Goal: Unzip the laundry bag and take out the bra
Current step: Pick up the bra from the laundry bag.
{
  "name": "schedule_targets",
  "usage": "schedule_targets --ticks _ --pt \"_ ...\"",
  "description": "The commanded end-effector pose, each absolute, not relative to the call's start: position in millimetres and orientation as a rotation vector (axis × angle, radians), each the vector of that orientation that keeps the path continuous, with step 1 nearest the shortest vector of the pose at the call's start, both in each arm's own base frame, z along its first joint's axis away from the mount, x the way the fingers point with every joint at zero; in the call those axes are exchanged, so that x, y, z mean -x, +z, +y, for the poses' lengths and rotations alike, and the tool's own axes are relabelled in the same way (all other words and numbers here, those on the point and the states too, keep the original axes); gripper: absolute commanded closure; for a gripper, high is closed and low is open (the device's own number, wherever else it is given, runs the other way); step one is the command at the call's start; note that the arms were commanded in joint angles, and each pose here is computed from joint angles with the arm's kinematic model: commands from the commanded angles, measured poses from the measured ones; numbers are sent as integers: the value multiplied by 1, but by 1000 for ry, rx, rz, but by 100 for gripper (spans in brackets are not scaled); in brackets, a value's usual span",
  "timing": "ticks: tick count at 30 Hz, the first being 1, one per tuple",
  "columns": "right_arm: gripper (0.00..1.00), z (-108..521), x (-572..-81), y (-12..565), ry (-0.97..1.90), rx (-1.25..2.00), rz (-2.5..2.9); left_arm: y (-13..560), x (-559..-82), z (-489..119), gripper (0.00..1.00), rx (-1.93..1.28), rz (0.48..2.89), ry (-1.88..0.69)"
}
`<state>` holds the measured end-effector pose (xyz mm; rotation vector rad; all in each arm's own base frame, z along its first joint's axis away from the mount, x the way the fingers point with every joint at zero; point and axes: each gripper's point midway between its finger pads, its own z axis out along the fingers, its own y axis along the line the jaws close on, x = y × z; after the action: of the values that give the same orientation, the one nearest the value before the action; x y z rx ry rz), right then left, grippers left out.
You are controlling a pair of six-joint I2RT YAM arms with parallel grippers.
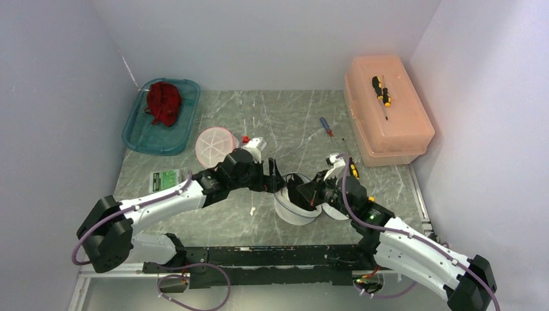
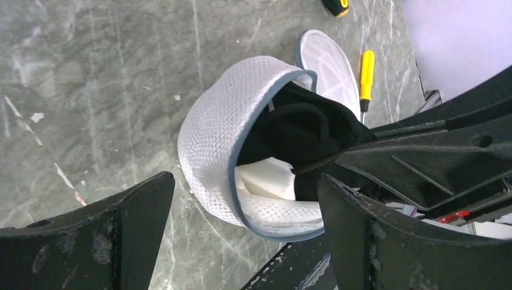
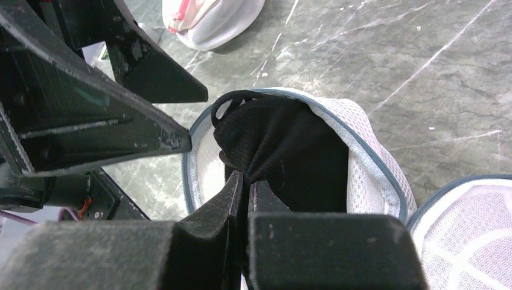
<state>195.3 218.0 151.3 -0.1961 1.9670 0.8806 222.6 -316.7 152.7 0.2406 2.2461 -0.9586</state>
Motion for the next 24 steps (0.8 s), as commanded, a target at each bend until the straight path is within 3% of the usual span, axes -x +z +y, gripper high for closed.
schedule_targets --ticks 1,8,16,24 --pt "100 221 -204 168 904 147 1896 159 -208 -338 7 -338 2226 -1040" --pt "100 220 -204 167 907 148 1899 145 -198 -347 16 -404 2264 -991" --pt "99 231 -194 171 973 216 1913 118 -206 -346 46 -378 2331 -890" --pt "49 232 -184 186 1014 260 1899 113 -211 -346 71 -372 2327 -860"
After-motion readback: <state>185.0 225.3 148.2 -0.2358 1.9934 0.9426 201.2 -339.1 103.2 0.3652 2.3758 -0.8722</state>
